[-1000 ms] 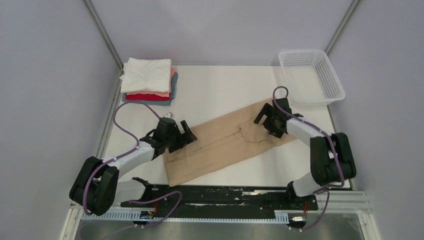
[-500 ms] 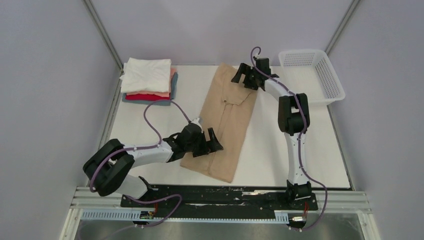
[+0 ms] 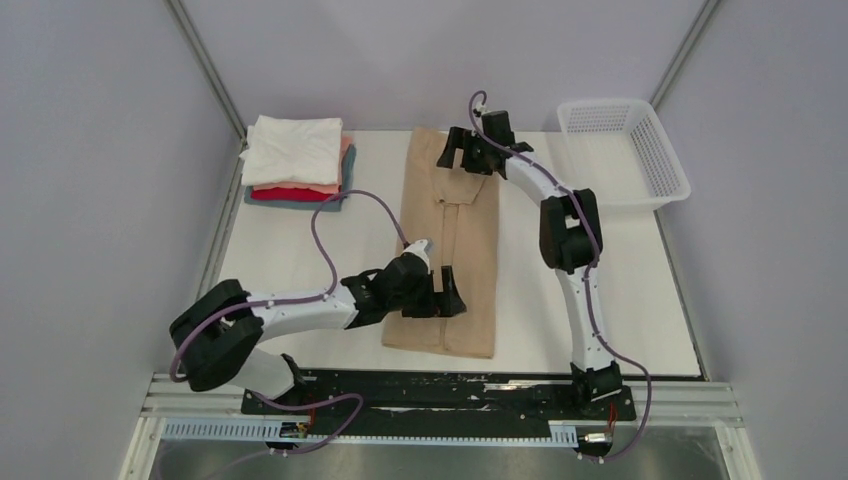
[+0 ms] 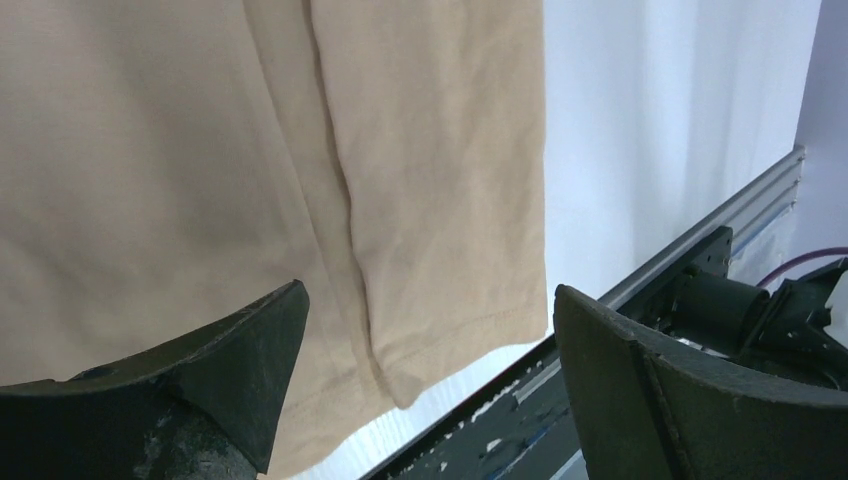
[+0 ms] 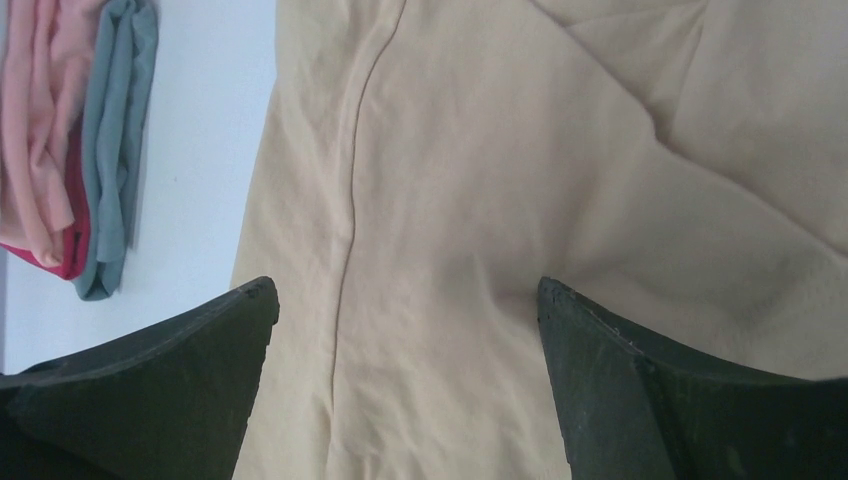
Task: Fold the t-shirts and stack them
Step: Rotate the tshirt 90 degrees, then grab the bottom of the folded rectangular tshirt with both arms
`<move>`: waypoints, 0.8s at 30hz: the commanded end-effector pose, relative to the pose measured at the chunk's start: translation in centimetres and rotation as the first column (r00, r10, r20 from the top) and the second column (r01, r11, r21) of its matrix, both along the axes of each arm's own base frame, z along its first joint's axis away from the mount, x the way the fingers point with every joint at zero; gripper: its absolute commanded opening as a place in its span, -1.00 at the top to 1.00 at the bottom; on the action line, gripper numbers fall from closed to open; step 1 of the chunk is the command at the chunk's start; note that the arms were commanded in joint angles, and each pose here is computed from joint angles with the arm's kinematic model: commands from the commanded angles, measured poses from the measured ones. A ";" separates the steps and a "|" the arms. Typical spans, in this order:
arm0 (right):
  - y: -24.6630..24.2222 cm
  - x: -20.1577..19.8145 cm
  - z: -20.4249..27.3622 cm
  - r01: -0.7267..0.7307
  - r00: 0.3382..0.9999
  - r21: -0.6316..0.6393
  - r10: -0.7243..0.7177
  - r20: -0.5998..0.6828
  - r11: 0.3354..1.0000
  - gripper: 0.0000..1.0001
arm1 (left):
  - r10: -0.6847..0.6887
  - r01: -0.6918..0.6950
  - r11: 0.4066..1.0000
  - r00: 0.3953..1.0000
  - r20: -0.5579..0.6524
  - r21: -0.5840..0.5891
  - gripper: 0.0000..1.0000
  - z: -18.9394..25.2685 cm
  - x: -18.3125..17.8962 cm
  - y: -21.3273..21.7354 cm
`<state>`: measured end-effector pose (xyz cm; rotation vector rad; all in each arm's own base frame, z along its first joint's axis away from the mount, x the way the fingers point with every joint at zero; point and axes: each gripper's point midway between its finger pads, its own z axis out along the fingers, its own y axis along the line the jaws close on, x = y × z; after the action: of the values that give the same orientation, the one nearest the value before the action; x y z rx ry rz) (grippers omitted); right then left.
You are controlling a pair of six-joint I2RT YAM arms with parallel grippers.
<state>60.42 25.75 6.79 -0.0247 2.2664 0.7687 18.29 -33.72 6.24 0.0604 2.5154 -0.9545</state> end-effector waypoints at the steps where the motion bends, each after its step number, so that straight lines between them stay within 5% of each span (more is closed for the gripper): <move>1: -3.0 -2.1 12.8 0.053 0.974 -0.128 -0.023 0.227 0.990 -1.00 | -0.008 0.003 1.000 0.979 0.204 0.026 -1.00 4.9 0.6 2.0; 6: -6.1 -11.0 11.7 0.152 0.978 -0.285 -0.104 0.179 0.946 -1.00 | 0.053 -0.094 0.980 0.971 0.232 0.173 -1.00 3.9 -0.4 7.9; 11: -8.0 -21.5 8.2 0.187 0.982 -0.213 -0.183 0.037 0.959 -1.00 | 0.121 -0.166 0.956 0.974 0.191 0.241 -1.00 1.6 -2.5 12.8; 17: -7.1 -31.9 6.7 0.089 0.996 -0.156 -0.092 -0.015 0.984 -1.00 | 0.123 -0.150 0.956 0.985 0.120 0.252 -0.99 -0.9 -4.2 13.9; 24: -7.7 -39.8 4.0 0.030 0.986 -0.073 -0.042 -0.158 0.997 -1.00 | 0.128 -0.142 0.952 0.989 0.068 0.273 -0.35 -3.5 -4.5 13.7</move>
<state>23.14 17.81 10.84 -0.0353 2.4180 0.5830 13.39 -19.39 3.41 0.0408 2.5551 -0.5089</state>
